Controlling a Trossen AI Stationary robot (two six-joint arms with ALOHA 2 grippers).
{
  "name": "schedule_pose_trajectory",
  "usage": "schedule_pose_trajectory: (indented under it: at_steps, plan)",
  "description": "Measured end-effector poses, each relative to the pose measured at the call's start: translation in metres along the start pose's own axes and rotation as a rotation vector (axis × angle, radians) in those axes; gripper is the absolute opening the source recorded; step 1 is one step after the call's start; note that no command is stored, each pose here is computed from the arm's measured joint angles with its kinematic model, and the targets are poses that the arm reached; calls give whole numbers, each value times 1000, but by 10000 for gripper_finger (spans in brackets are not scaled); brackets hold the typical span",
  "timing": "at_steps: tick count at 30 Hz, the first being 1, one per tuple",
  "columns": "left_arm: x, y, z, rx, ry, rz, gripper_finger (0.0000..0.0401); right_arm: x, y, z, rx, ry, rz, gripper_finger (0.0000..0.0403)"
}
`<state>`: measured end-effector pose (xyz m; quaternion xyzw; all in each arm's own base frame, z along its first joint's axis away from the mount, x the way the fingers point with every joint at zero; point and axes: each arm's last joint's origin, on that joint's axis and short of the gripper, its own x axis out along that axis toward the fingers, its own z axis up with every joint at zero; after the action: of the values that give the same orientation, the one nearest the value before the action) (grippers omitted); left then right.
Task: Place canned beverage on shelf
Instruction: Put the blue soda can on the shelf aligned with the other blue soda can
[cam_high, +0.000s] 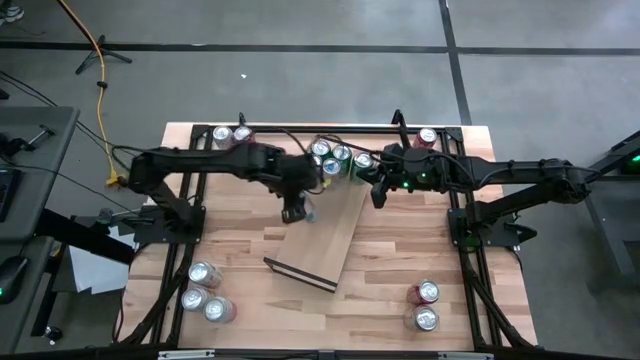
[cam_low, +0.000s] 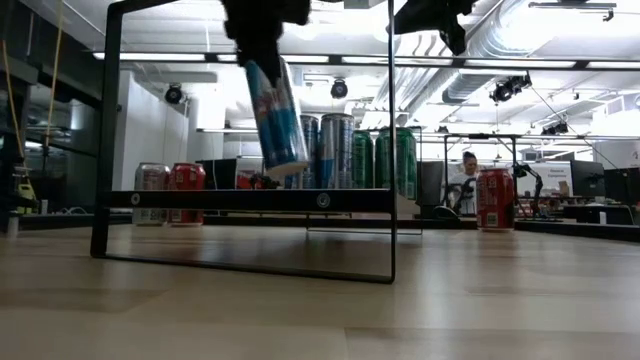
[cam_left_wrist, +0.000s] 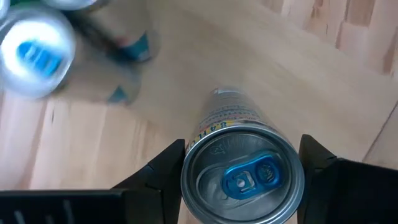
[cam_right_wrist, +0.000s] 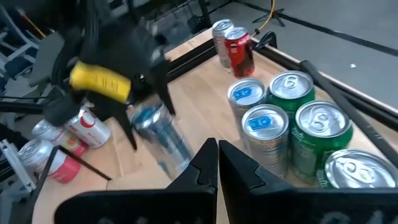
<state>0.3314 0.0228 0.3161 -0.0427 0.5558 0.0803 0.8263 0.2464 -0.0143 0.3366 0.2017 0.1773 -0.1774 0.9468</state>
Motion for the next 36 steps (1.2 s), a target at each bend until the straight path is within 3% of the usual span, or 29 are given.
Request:
schedule_pose_trajectory:
  at_steps: [9,17,24,31,36]
  plan:
    - [31,-12,21,210,151,50,146,0,-2,1,-3,-42,-82,0]
    - [33,-15,23,314,154,49,153,0,-2,1,-3,-42,-82,0]
    - [33,-14,23,319,154,85,240,0,-3,1,-2,-42,-82,0]
    - [30,-14,22,296,159,84,247,0,-3,1,-2,-42,-82,0]
    - [3,-10,27,228,85,88,247,0,-3,1,-13,-41,-82,0]
